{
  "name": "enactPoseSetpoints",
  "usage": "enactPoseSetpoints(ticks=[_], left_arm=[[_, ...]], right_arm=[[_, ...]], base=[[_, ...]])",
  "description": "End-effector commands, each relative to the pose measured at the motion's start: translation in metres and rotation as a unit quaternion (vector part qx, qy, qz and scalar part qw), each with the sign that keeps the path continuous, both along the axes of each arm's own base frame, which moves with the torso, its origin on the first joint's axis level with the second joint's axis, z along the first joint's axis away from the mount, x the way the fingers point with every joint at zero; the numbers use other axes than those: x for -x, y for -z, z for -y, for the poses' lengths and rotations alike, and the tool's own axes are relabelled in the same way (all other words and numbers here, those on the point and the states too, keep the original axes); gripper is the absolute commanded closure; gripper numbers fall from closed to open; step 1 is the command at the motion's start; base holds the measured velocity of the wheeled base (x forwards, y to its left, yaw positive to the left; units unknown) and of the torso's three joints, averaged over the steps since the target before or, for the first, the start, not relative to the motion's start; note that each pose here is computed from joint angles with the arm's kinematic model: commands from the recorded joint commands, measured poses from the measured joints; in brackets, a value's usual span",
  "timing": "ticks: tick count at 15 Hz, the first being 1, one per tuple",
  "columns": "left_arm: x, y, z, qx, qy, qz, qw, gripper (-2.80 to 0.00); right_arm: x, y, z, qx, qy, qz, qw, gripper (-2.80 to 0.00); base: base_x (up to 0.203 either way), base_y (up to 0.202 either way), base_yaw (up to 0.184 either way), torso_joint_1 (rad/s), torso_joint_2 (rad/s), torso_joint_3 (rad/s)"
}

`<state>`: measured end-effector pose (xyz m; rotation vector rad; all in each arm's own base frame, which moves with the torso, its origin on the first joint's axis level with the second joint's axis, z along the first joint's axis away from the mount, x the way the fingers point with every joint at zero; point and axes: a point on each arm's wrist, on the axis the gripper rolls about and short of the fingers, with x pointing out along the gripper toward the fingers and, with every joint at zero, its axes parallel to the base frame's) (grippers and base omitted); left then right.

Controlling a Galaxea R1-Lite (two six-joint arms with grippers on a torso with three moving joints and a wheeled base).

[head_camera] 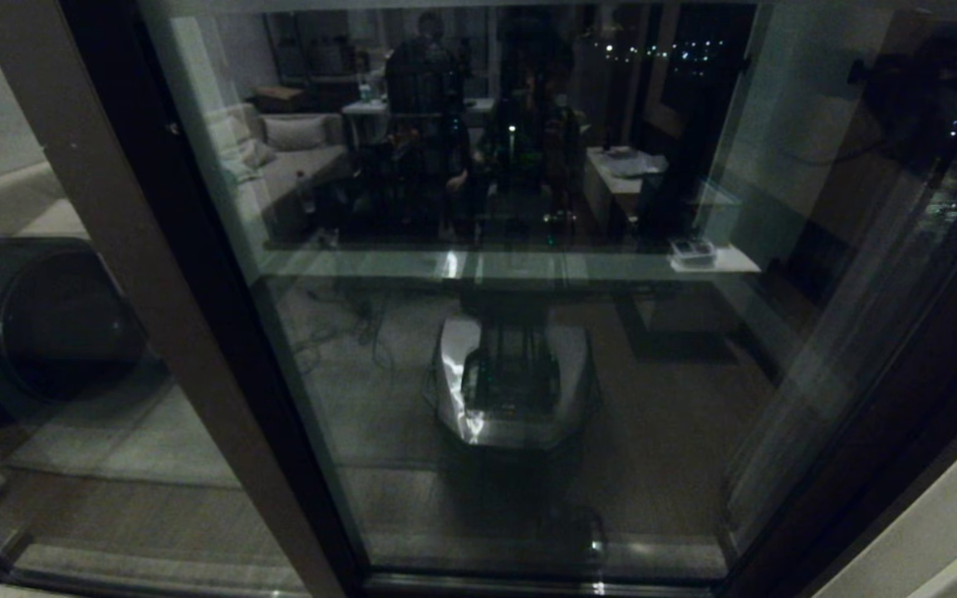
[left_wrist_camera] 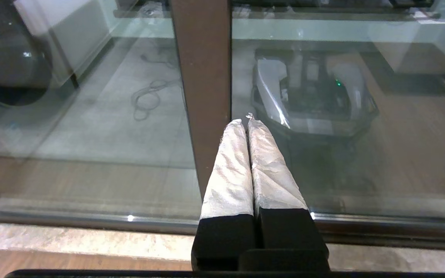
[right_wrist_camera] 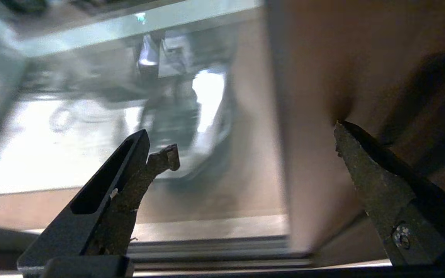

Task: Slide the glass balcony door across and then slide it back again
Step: Open the slid door

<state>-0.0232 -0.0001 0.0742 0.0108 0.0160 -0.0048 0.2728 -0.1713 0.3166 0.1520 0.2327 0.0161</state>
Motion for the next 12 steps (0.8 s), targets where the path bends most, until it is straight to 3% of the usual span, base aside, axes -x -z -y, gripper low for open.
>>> enactPoseSetpoints(ticks=[1,12], left_arm=[[0.0,0.0,0.0,0.0,-0.001,0.0,1.0,0.0],[0.0,0.0,0.0,0.0,0.0,0.0,1.0,0.0]], right_arm=[[0.009,-0.004,0.007,0.012,0.017,0.003,1.0,-2.8],[-0.005,0.005,0.017,0.014,0.027,0.003,1.0,-2.8]], base=[[0.0,0.0,0.0,0.0,0.0,0.0],[0.0,0.0,0.0,0.0,0.0,0.0]])
